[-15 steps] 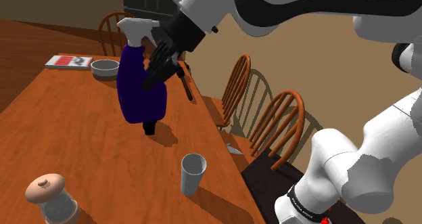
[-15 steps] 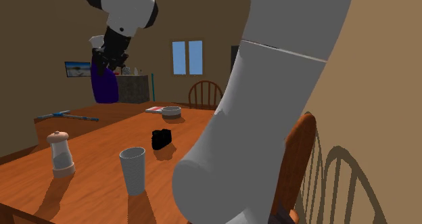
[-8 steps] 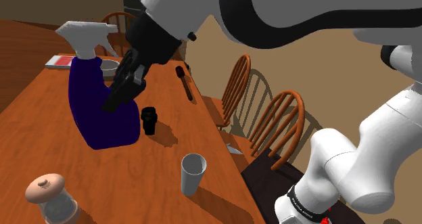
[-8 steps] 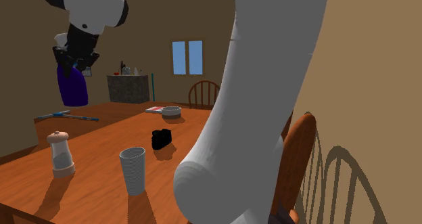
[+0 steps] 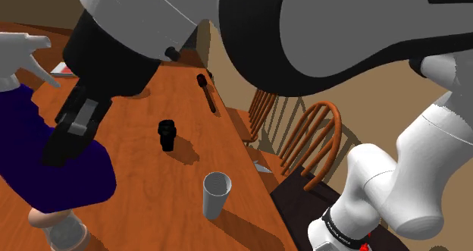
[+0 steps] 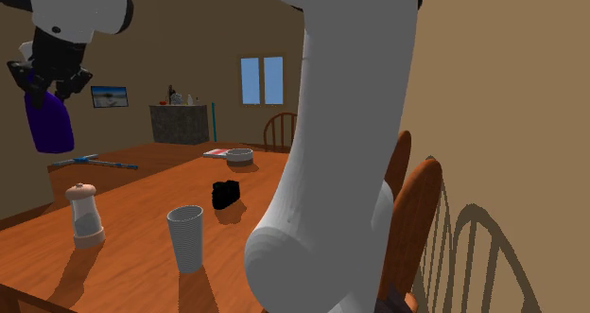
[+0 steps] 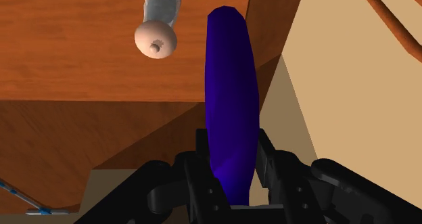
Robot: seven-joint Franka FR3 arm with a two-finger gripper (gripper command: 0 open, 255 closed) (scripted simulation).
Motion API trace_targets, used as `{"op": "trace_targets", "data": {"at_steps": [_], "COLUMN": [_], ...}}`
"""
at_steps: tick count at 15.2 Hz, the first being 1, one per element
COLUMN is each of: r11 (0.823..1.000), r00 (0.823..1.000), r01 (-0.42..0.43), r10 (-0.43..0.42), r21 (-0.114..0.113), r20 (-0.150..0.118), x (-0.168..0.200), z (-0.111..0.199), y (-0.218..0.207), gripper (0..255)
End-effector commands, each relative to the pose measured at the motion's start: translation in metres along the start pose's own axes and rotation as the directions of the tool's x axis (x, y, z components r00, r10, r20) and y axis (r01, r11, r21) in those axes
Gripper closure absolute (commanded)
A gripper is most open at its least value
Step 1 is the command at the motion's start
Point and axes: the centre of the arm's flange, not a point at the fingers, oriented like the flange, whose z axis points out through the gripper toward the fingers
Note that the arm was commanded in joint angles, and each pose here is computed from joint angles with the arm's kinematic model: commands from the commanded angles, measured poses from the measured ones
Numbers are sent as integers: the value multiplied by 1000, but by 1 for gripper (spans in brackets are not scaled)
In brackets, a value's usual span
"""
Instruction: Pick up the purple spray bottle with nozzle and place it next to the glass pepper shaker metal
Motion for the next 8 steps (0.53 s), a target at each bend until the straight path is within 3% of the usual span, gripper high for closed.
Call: {"op": "trace_targets", "data": {"at_steps": [1, 8], "r11": [1000, 1000], "r00": [1000, 1000], "r01": [-1, -1], "r10": [1, 1], "r21": [0, 0], "r20": [-1, -1], "x": [-3, -23], "z": [10, 41], "y": [-3, -3], "gripper": [255, 255]}}
